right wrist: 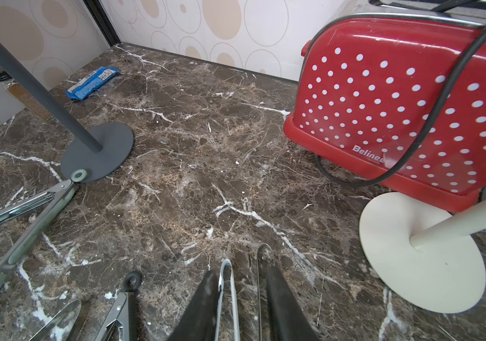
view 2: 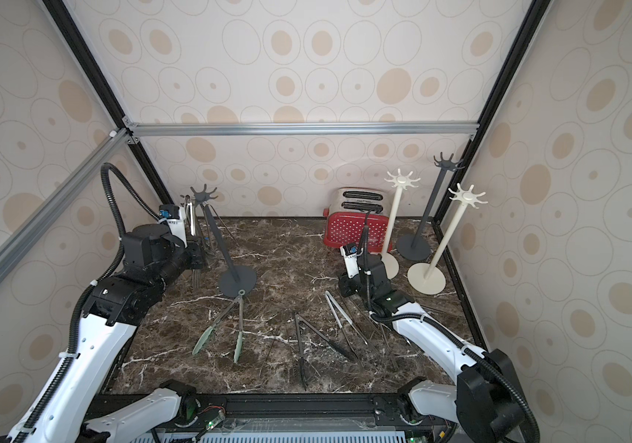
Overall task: Hang food tongs on kitchen utensil racks
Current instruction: Hang the food tongs on the rack.
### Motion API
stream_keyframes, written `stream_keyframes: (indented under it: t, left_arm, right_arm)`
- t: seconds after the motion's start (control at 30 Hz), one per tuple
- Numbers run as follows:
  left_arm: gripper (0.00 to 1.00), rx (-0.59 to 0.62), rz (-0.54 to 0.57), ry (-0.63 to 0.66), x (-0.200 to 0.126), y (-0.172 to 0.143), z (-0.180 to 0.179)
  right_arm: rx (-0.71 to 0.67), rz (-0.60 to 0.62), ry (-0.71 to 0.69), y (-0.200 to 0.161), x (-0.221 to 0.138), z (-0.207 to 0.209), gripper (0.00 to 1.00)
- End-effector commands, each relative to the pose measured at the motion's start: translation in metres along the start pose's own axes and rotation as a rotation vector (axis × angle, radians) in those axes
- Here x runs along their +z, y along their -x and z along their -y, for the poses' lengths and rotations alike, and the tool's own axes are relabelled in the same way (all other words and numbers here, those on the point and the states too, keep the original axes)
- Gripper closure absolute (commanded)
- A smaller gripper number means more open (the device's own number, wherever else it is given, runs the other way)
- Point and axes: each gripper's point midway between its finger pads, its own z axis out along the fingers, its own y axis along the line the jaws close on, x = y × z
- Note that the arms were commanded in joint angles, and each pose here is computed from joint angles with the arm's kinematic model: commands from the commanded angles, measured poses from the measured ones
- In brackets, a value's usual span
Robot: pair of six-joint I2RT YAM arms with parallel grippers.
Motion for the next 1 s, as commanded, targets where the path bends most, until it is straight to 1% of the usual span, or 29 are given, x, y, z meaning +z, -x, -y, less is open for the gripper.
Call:
stream_keyframes:
  t: [0.0,0.37,0.97]
  left_arm:
    - [1.00,0.004,0.041,0.010,0.001,0.009,-0.003]
    - [1.00,-0.033,0.031,-0.009,0.009,-0.003,0.001]
    - [1.00,-0.058,0.000,-0.010,0.017,-0.026,0.000]
  right_arm:
    - [-0.008,0.020,0.000,0.009,0.000,0.002,0.69]
    - [-0.007,0.018,0.002,0.007,0.001,0.002,0.69]
    - [0.001,0.018,0.004,0.007,0.001,0.003,0.69]
